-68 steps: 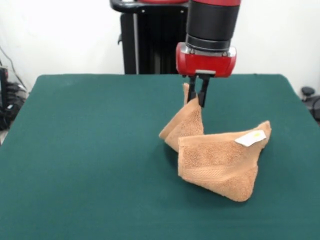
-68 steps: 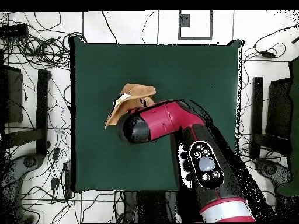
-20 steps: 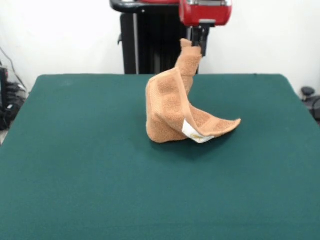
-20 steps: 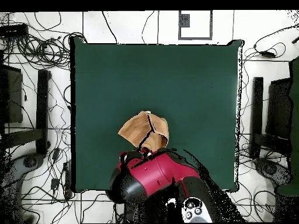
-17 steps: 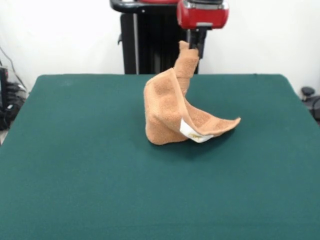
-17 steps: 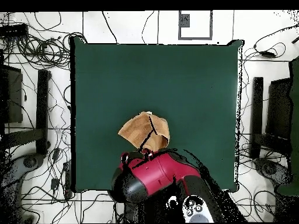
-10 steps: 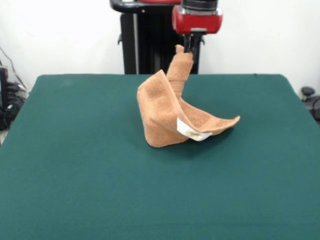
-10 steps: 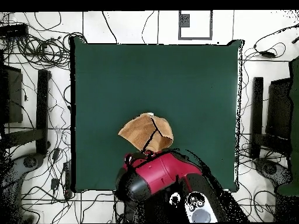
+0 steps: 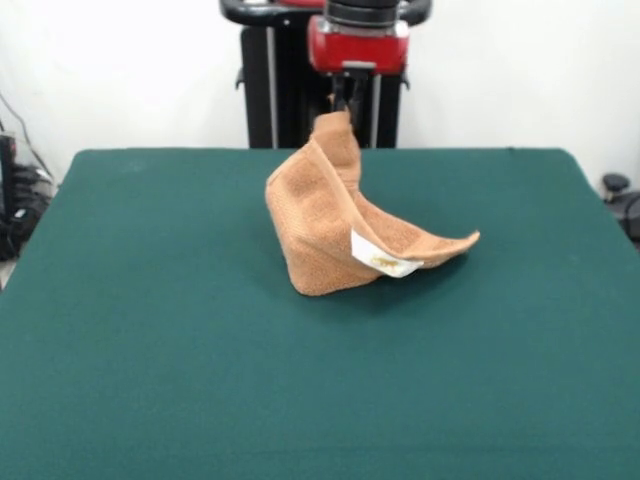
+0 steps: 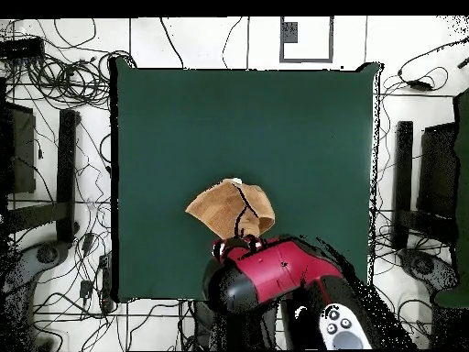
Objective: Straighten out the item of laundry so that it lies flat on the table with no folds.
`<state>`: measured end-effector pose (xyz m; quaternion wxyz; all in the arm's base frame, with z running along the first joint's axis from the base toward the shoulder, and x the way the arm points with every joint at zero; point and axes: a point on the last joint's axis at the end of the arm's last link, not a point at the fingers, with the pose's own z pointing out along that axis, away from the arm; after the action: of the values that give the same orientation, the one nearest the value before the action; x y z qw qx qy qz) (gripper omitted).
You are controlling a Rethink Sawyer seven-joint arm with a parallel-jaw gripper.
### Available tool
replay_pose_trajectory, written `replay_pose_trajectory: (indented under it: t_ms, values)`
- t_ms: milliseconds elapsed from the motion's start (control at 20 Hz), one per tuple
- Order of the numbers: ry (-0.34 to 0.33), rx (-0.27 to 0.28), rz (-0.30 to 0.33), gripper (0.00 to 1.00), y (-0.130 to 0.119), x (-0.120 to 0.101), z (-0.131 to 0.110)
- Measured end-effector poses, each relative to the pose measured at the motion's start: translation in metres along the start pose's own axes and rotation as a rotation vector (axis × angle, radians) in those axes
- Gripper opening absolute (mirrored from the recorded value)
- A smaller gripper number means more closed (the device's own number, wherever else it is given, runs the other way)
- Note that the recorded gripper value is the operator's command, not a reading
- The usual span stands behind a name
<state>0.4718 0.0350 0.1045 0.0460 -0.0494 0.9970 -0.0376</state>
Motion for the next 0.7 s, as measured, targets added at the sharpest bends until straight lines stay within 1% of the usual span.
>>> replay_pose_trajectory:
  t_ms: [250, 450, 550, 700]
  values:
    - [0.001, 0.003, 0.018, 0.0, -0.006, -0.001, -0.001]
    - [0.009, -0.009, 0.05, 0.0, -0.002, -0.006, -0.006]
    - [0.014, -0.014, 0.075, 0.0, 0.002, -0.012, -0.013]
    - [0.053, -0.007, 0.132, 0.0, 0.007, -0.022, -0.033]
